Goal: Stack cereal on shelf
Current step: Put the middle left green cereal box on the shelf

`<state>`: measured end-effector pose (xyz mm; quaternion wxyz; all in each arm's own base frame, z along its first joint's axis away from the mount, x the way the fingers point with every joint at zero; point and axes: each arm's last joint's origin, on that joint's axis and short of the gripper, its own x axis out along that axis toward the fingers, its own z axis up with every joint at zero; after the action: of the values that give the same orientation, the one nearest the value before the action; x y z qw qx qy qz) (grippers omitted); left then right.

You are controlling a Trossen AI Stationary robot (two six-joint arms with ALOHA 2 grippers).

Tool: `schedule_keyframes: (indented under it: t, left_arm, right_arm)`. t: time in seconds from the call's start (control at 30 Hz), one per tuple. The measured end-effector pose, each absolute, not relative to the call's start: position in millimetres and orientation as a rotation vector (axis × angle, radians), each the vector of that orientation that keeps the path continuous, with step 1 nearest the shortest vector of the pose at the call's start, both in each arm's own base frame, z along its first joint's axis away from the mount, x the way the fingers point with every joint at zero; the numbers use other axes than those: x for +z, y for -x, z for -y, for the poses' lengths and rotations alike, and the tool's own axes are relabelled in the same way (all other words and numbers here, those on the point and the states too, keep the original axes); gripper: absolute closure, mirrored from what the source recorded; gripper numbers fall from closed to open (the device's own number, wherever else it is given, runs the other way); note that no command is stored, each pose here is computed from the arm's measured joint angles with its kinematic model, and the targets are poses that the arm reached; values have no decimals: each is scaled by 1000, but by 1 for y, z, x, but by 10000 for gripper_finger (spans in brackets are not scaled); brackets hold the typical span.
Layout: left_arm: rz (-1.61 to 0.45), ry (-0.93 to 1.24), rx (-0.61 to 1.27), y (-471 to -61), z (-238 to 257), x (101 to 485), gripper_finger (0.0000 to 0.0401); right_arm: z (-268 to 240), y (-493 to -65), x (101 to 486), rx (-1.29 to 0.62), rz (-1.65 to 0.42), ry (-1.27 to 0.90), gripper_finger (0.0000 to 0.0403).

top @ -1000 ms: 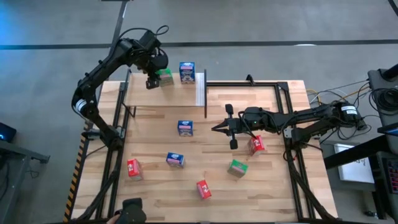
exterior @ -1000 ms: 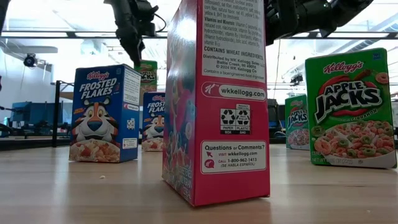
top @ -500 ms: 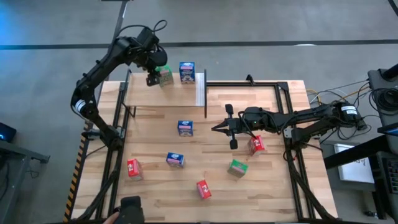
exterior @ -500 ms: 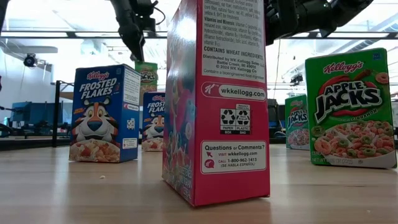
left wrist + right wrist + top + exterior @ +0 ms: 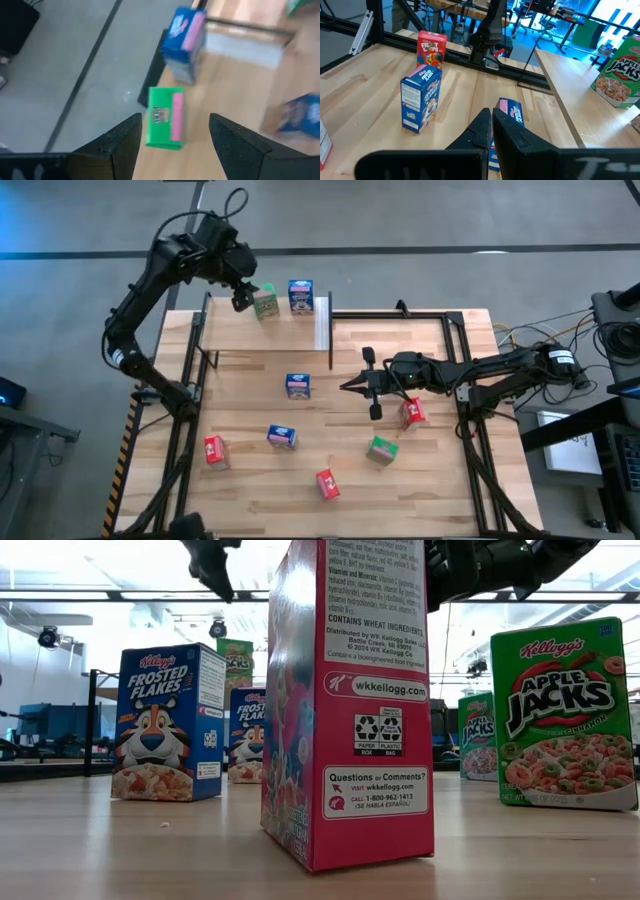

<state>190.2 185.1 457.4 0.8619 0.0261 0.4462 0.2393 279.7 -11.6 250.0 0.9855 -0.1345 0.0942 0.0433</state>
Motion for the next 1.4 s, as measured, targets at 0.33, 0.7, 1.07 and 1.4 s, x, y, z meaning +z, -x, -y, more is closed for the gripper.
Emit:
schedule_keyframes:
  t: [0.33, 0.7, 1.07, 1.4]
  left_arm:
    - [-775, -15, 409, -179, -122, 437, 186]
    - [-563, 4, 367, -181, -70, 354, 216]
    - [-650, -66, 582, -179, -75, 304, 333]
    - [-710, -172, 706, -196, -102, 287, 399]
  right_arm:
    - [12, -280, 250, 86, -188, 264, 394]
    - [12, -280, 250, 85, -188, 264, 394]
    - [12, -280, 251, 80, -186, 288, 394]
    - [12, -280, 252, 78, -170, 299, 394]
